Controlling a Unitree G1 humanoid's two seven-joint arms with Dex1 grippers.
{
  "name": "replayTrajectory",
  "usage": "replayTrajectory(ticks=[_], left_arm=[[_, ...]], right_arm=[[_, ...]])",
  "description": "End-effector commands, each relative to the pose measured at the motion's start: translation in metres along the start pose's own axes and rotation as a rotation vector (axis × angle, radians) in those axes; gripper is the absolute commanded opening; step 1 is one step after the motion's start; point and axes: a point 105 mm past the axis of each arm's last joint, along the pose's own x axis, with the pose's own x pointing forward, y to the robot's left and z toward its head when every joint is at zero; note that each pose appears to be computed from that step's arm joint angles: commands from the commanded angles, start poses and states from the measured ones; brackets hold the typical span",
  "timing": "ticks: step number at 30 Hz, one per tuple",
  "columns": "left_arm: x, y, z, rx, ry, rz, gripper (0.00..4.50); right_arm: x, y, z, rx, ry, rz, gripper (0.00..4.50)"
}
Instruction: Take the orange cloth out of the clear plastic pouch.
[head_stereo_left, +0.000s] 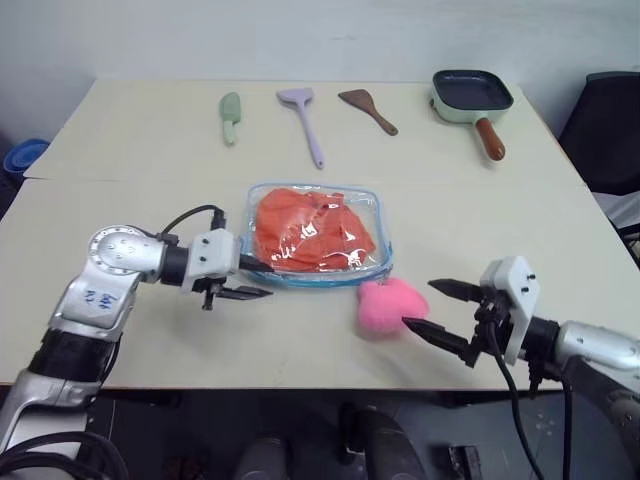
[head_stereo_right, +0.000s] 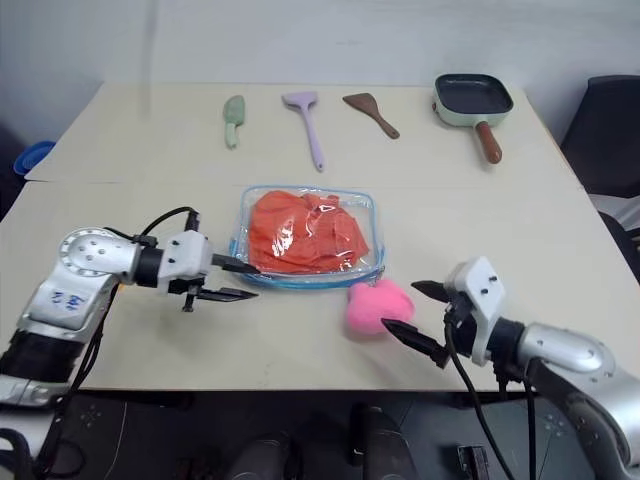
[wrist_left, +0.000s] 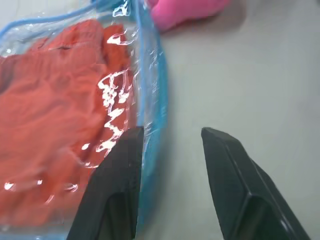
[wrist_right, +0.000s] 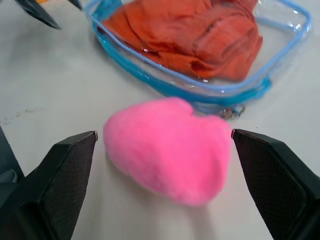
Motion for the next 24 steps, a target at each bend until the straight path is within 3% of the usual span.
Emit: replayTrajectory(ticks=[1, 6, 7, 9, 21, 24], left_arm=[[-0.006, -0.017, 0.032, -0.070, -0.105, -0.085, 1.91], [0.002, -0.014, 0.036, -0.057, -0.099, -0.072, 1.91], [0.003, -0.014, 0.036, -0.053, -0.094, -0.073, 1.94], [0.005, -0.013, 0.036, -0.041, -0.092, -0.069, 1.95], [0.014, -0.005, 0.042, -0.010, -0.109, -0.056, 1.95], [0.025, -0.005, 0.035, 0.016, -0.083, -0.074, 1.95]], right_arm=[[0.008, 0.004, -0.003, 0.047, -0.045, -0.030, 4.50], [0.030, 0.006, -0.022, 0.092, -0.025, -0.024, 4.50], [0.033, 0.006, -0.025, 0.094, -0.019, -0.018, 4.31], [0.038, 0.007, -0.029, 0.088, -0.005, 0.000, 3.87], [0.055, 0.040, -0.031, 0.016, 0.034, 0.231, 0.01], [0.065, 0.035, -0.036, 0.016, 0.063, 0.231, 0.01]])
